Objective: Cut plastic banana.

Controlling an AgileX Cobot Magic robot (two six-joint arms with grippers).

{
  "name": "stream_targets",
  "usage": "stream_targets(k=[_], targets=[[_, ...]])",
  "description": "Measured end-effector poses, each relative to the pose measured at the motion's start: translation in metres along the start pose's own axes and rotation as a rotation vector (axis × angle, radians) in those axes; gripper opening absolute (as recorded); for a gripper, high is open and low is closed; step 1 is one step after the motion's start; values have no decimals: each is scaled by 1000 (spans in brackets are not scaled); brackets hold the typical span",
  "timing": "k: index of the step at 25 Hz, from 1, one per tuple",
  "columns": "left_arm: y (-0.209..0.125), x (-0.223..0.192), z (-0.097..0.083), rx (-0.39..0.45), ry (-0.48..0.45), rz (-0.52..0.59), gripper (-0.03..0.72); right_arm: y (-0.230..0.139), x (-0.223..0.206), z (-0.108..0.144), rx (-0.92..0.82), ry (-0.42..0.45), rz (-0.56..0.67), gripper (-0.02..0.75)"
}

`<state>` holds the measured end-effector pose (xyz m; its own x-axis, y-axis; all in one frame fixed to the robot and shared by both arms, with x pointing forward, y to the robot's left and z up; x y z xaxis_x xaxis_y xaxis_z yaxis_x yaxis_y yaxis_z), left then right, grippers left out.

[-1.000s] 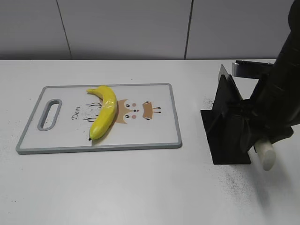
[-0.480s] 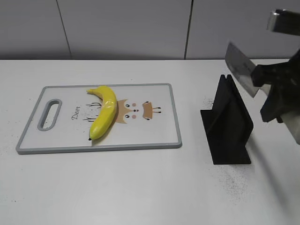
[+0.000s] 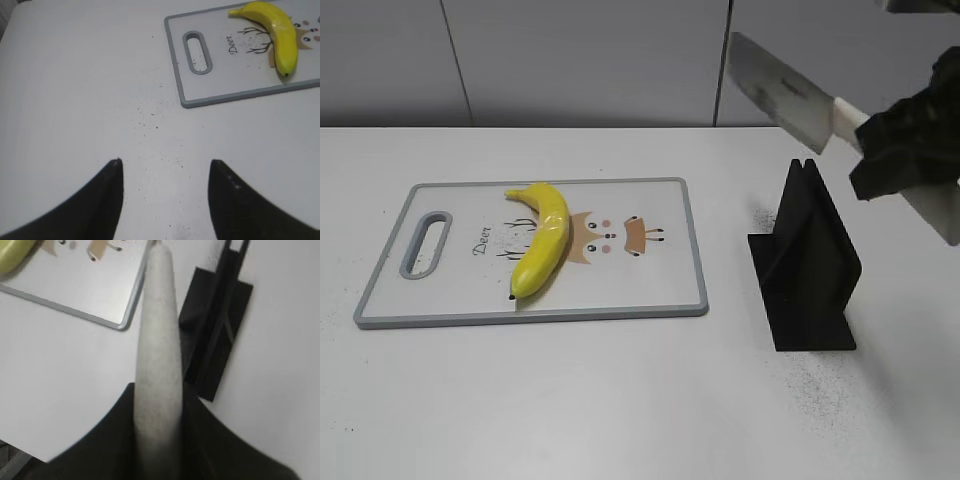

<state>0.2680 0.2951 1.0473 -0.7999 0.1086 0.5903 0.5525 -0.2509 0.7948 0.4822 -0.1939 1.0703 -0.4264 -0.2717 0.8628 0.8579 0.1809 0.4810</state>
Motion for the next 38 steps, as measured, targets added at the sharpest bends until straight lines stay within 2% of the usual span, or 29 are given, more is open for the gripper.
stream_targets(k=[5, 10, 14, 20, 26, 31, 38], targets=[[32, -11, 2, -155, -48, 3, 509, 14, 3, 7, 171, 49, -77, 161], [70, -37, 2, -203, -132, -9, 509, 40, 0, 11, 277, 50, -101, 161], [103, -61, 3, -304, -214, 6, 509, 59, -12, 14, 452, 61, -109, 161], [151, -101, 1, -514, -383, 22, 509, 83, -43, 17, 662, 91, -35, 160], [191, -152, 2, -678, -532, 21, 509, 106, -80, 22, 873, 181, 53, 160], [213, -191, -1, -750, -651, -6, 509, 121, -108, 28, 1001, 265, 57, 160], [230, -234, -11, -818, -720, -8, 509, 126, -130, 36, 1155, 340, 65, 160]])
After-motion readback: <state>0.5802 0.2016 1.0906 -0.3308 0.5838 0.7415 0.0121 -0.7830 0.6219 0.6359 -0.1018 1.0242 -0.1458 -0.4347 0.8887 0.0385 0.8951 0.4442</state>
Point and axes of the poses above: a point on each arm's last joint axis where the gripper is mounted, x pointing back along that axis away from the gripper, z along the wrist's bending axis when the last joint is at zero, y = z × x, the point moved 1 cm from there along -x, pointing out along that axis toward the gripper, and after that the axes turned 2 degrees about -x, right-handed, at the moved point
